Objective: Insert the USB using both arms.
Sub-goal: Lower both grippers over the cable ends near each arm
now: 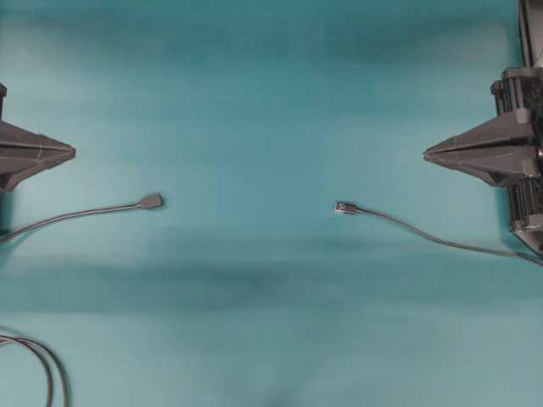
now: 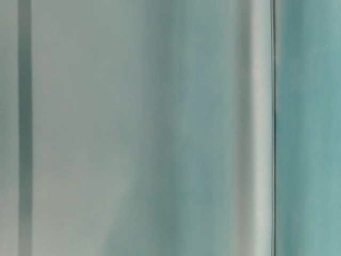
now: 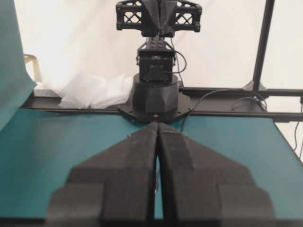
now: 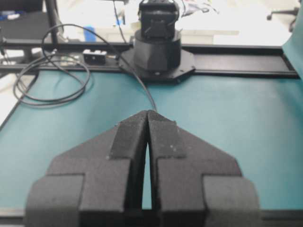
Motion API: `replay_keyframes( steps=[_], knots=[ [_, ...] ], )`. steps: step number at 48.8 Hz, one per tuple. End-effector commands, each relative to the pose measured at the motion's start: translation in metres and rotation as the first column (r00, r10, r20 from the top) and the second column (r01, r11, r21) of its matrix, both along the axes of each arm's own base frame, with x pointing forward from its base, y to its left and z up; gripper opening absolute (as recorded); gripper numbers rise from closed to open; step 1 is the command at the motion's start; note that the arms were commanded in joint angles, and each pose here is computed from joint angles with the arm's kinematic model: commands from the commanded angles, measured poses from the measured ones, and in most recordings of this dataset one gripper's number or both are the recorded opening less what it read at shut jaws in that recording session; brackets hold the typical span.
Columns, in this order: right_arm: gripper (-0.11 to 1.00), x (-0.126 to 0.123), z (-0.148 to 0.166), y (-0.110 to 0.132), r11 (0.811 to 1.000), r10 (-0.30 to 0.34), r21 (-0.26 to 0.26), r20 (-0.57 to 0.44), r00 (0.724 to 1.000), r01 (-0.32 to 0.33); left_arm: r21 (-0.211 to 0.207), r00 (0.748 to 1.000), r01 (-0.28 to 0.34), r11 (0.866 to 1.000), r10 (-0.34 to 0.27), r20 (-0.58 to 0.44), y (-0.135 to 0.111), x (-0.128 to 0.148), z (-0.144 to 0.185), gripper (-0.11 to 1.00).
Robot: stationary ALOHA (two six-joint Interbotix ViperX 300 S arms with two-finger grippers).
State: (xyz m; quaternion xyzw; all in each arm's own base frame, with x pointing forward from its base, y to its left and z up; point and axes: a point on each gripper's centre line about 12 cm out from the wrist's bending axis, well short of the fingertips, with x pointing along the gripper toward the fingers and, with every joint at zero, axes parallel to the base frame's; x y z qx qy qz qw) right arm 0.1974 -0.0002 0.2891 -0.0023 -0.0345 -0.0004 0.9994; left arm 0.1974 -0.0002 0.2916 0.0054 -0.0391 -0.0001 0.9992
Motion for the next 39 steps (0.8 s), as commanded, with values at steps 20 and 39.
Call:
replay_keyframes(
  steps=[20,39],
  knots=[
    [0.0,0.004,-0.002,0.004,1.0,0.022,0.005,-0.057,0.998,-0.022,-0.118,0.99,0.049,0.992,-0.064,-0.125,-0.012,0.003,-0.022,0.01],
    [0.0,0.011,-0.008,0.003,1.0,0.012,0.012,-0.309,0.951,-0.009,-0.135,0.939,0.003,0.991,-0.049,-0.341,-0.009,0.015,-0.038,0.07]
  ],
)
